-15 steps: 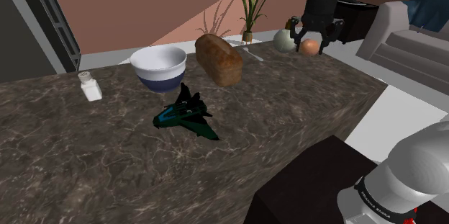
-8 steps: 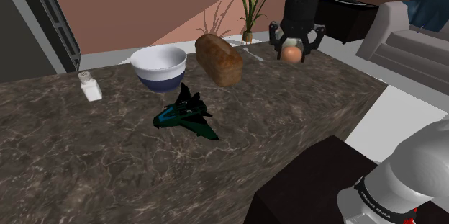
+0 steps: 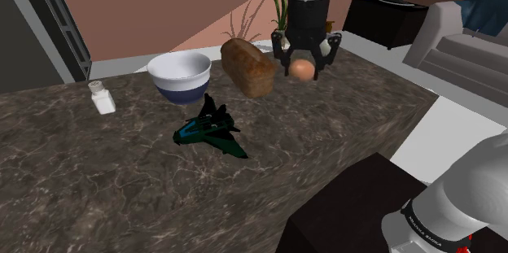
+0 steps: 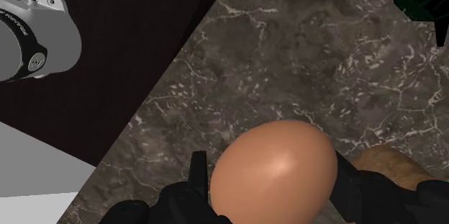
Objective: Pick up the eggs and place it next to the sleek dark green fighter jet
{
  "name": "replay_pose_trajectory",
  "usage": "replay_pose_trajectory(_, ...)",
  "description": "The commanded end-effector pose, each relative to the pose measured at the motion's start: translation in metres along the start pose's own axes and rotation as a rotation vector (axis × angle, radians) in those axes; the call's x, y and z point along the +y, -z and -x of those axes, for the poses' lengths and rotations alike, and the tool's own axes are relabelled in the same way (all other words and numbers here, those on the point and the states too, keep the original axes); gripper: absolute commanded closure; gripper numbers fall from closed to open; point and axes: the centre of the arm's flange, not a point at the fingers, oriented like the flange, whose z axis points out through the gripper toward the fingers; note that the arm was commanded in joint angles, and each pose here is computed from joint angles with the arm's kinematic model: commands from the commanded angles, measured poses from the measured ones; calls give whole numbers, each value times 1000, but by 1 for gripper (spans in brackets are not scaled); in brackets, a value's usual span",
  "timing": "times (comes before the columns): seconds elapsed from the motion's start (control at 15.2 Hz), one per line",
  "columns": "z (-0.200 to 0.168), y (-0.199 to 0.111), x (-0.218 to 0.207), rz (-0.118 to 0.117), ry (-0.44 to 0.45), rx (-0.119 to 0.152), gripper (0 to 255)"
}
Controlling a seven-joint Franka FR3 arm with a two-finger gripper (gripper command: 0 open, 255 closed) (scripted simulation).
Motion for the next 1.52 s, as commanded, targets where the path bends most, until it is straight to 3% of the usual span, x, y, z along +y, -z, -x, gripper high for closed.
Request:
replay_pose_trajectory(0.0,23,4,-13,0,-1,-1,255)
replay_pose_trajectory(0.33,83,13,-49,0,-1,-1,255)
replay_pose_trajectory(1.45,90,-75,-59,0,-1,-1,255)
